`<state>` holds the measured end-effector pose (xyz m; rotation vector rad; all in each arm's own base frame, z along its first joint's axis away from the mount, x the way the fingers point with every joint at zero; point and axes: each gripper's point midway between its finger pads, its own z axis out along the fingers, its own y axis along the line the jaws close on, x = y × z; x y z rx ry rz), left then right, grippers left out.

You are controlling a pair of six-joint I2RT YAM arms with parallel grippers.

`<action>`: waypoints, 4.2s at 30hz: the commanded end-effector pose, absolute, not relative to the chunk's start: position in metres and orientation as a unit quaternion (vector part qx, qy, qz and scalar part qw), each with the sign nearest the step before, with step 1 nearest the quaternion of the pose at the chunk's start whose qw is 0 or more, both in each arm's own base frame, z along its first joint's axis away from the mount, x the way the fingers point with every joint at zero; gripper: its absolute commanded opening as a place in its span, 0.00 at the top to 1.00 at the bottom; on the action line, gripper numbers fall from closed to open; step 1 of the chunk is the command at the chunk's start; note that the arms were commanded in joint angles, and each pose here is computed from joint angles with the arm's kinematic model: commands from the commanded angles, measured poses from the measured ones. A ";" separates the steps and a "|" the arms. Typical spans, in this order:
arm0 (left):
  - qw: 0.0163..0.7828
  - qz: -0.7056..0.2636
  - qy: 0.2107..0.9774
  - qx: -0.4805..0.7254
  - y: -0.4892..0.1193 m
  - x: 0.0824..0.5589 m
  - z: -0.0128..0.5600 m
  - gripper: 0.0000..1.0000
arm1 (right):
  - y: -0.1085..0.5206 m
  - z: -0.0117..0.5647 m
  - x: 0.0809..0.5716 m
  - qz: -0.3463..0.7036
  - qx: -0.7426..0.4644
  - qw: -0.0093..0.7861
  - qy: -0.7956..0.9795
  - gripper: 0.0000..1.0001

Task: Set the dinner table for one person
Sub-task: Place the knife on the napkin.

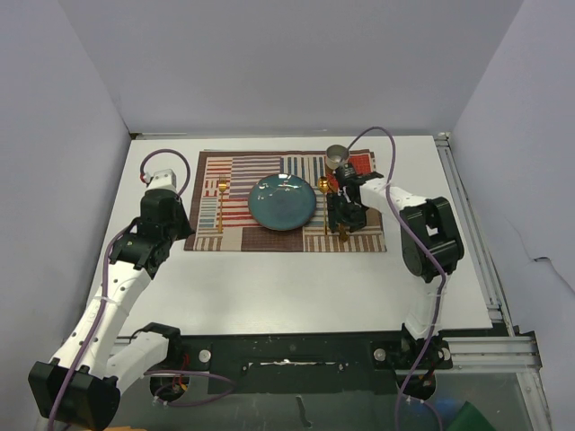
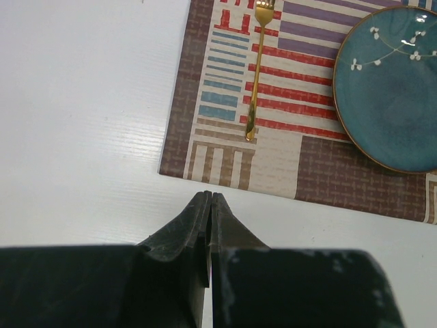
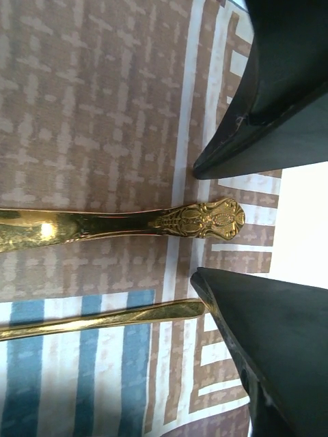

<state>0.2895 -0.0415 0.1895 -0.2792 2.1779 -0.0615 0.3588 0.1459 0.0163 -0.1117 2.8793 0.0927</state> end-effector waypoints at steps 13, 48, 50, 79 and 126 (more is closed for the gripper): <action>0.483 -0.044 0.867 -0.111 -0.044 0.302 0.204 1.00 | 0.157 0.048 0.331 0.066 -0.029 0.168 0.983 0.50; 0.480 -0.051 0.869 -0.109 -0.045 0.305 0.202 1.00 | 0.176 0.028 0.347 0.079 -0.043 0.151 0.984 0.52; 0.479 -0.051 0.869 -0.110 -0.045 0.305 0.202 1.00 | 0.177 0.027 0.348 0.080 -0.044 0.151 0.984 0.52; 0.476 -0.045 0.871 -0.111 -0.043 0.307 0.198 1.00 | 0.134 0.187 0.331 0.023 -0.020 0.403 0.915 0.42; 0.444 -0.039 0.889 -0.105 -0.045 0.311 0.178 1.00 | 0.229 0.067 0.329 0.270 -0.145 0.223 0.925 0.33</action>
